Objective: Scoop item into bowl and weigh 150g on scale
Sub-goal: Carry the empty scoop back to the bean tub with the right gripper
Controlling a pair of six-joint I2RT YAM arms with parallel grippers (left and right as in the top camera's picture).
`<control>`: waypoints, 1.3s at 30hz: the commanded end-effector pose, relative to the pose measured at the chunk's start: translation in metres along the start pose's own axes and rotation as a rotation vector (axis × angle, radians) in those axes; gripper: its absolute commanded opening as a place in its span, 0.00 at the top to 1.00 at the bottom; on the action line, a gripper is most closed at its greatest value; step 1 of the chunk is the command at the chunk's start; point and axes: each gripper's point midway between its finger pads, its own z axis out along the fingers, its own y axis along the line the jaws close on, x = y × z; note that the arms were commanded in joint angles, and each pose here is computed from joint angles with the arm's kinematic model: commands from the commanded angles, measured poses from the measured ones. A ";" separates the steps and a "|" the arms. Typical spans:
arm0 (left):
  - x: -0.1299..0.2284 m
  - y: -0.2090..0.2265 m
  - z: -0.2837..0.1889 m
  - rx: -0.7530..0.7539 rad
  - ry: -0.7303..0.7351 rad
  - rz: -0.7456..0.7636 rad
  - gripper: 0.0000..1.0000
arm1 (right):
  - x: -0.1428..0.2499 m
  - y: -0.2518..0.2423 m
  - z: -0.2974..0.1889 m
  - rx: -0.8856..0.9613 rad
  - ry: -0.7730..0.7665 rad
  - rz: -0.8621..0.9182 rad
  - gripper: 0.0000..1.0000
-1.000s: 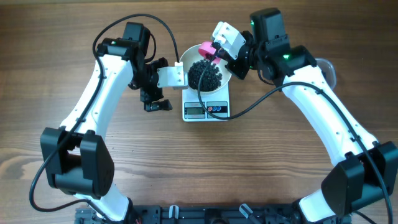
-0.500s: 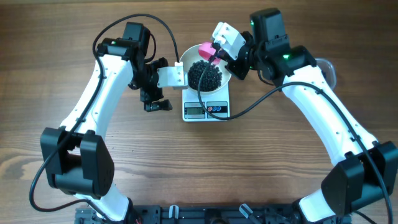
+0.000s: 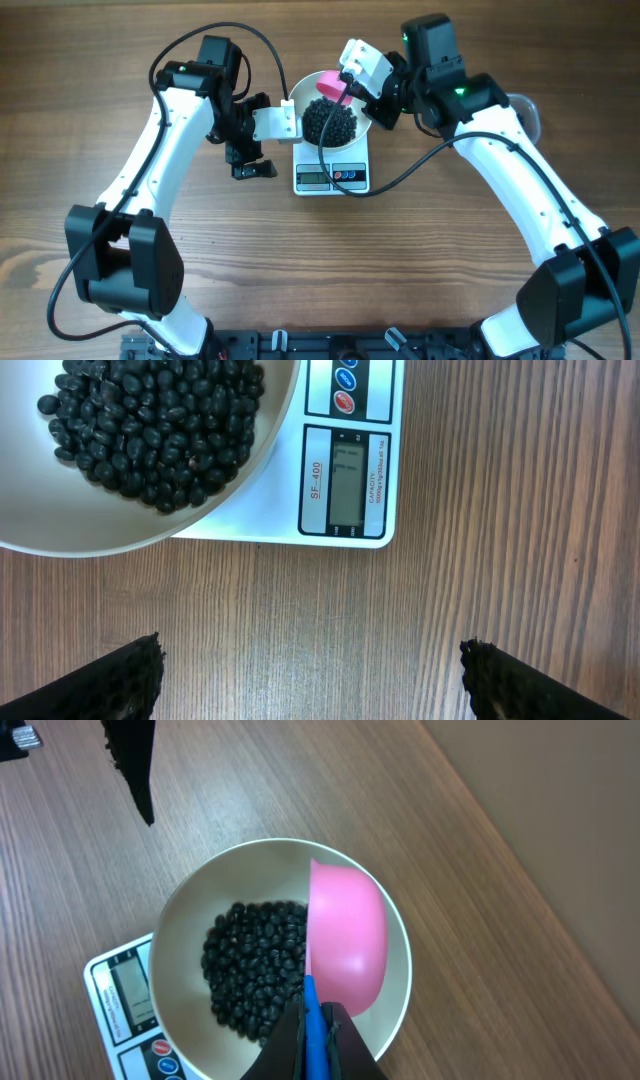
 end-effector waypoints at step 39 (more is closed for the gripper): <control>-0.001 -0.002 0.002 0.014 -0.023 0.010 0.00 | 0.133 -0.150 -0.114 0.805 0.240 0.792 0.96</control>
